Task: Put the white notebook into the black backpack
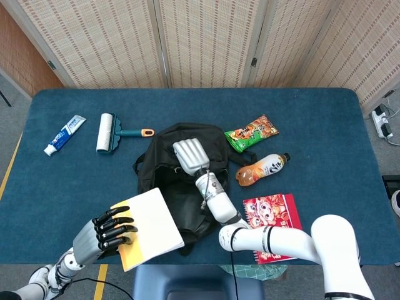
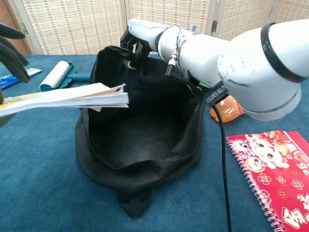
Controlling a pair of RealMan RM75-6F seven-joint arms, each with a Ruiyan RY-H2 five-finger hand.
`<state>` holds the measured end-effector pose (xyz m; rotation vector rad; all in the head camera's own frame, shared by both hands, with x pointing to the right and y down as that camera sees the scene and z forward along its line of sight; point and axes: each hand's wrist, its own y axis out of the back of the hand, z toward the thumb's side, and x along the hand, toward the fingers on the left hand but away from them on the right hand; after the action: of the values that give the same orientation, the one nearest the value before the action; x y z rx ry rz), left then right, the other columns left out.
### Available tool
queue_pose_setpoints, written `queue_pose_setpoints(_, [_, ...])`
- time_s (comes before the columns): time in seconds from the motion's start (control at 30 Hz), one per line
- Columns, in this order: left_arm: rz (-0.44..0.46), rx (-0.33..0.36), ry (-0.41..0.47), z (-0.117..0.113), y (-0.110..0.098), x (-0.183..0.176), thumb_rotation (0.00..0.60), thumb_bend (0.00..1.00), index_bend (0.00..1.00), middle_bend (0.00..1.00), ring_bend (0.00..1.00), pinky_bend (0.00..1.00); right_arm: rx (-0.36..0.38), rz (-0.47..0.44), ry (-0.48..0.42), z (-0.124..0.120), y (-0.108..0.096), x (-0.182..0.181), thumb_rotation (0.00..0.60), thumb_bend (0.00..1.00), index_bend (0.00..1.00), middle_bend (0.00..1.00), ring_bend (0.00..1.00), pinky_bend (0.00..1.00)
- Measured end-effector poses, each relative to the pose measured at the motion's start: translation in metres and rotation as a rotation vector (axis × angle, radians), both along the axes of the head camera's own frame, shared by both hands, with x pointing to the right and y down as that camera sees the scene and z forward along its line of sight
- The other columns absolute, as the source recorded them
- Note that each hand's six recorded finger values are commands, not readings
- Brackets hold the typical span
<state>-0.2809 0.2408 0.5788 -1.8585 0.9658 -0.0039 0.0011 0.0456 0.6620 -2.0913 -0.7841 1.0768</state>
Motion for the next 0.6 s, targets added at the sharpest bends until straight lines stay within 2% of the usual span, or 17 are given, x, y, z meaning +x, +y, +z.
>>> queue_pose_setpoints(0.33, [0.047,-0.042,0.004,0.014,0.001,0.032,0.600,0.57,0.73,0.51,0.42,0.28,0.001,0.019,-0.070,-0.012,-0.003,-0.006,0.600,0.76,0.80,0.48,0.40,0.31])
queue_pose_setpoints(0.6, [0.038,-0.053,-0.020,0.032,-0.006,0.055,0.600,0.57,0.73,0.51,0.42,0.28,0.002,0.007,-0.113,-0.021,-0.001,-0.009,0.600,0.77,0.80,0.49,0.40,0.31])
